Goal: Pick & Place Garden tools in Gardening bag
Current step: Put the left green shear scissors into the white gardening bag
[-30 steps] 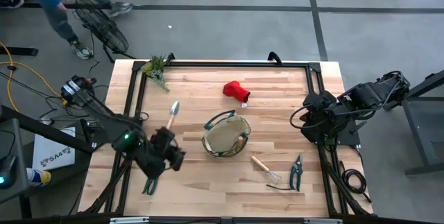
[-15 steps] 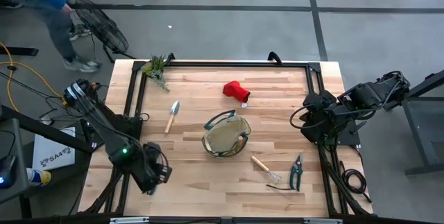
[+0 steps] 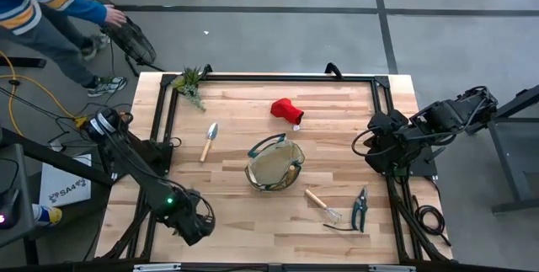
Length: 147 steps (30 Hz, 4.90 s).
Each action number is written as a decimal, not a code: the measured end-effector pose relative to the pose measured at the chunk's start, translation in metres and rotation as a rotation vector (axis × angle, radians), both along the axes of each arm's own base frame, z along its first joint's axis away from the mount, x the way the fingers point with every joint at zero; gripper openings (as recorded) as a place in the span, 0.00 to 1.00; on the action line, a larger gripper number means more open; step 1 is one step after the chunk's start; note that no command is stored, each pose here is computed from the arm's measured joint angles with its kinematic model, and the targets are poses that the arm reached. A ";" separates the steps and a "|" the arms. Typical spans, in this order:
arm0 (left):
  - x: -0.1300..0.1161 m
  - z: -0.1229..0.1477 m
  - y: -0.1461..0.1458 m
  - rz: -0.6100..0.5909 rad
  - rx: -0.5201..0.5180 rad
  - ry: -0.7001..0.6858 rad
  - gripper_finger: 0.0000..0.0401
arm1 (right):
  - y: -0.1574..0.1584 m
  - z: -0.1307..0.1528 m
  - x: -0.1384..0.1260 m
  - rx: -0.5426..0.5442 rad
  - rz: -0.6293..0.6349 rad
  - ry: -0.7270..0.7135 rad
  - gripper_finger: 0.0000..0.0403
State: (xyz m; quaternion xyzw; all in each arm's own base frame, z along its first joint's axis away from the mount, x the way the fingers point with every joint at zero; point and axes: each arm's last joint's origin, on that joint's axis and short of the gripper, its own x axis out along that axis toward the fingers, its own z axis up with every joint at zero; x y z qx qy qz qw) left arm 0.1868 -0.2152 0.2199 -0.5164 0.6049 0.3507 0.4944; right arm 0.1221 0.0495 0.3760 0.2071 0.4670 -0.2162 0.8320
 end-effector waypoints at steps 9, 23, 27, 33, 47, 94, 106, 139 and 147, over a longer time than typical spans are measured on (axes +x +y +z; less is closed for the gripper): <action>0.005 -0.023 -0.008 0.001 0.020 0.109 0.34 | 0.000 0.000 0.000 0.001 0.000 -0.001 0.01; 0.010 -0.050 -0.016 -0.017 0.047 0.196 0.34 | 0.001 0.001 0.002 0.012 0.000 -0.023 0.01; 0.010 -0.053 -0.019 -0.037 0.027 0.215 0.34 | 0.001 0.001 0.002 0.014 0.000 -0.025 0.01; 0.006 -0.058 -0.023 -0.049 0.031 0.237 0.34 | 0.001 0.001 0.002 0.016 0.001 -0.024 0.01; 0.005 -0.069 -0.022 -0.015 0.033 0.192 0.34 | 0.001 0.001 0.003 0.017 0.001 -0.025 0.01; 0.009 0.035 -0.005 -0.866 0.591 0.105 0.09 | 0.004 0.004 0.008 0.006 0.069 -0.070 0.01; 0.050 0.089 0.015 -0.994 0.899 -0.197 0.09 | 0.010 0.011 0.020 0.004 0.160 -0.206 0.01; 0.161 0.216 0.165 -0.691 0.825 -1.362 0.09 | 0.034 -0.007 0.077 -0.246 0.178 -0.222 0.17; 0.208 0.189 0.188 -0.702 0.708 -1.498 0.09 | 0.036 -0.008 0.057 -0.206 0.186 -0.155 0.17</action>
